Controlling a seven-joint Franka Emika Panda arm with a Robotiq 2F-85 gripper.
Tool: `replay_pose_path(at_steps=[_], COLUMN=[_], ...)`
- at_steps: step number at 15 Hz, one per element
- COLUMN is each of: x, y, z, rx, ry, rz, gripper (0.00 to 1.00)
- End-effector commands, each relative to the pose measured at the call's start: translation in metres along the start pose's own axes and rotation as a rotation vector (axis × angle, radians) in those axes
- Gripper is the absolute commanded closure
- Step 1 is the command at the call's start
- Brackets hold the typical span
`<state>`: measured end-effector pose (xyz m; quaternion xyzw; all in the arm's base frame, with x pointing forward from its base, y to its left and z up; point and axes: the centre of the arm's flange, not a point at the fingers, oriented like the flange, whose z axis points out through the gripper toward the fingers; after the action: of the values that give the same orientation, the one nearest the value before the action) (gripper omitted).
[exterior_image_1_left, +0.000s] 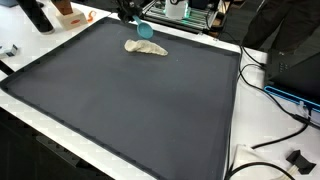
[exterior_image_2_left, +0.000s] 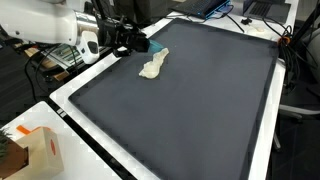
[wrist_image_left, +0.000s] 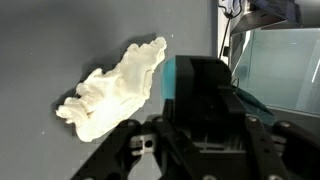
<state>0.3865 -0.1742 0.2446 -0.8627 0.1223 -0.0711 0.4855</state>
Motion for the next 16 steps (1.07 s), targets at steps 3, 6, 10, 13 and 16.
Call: replay_pose_path(at_steps=[3, 6, 10, 13, 16], x=[0.016, 0.023, 0.033, 0.037, 0.036], y=[0.04, 0.055, 0.07, 0.072, 0.082], z=[0.007, 0.017, 0.033, 0.042, 0.049], rx=[0.059, 0.085, 0.072, 0.037, 0.032], ry=[-0.01, -0.031, -0.066, -0.097, -0.12], rz=[0.038, 0.06, 0.075, 0.047, -0.043], gripper=[0.75, 0.75, 0.75, 0.75, 0.75])
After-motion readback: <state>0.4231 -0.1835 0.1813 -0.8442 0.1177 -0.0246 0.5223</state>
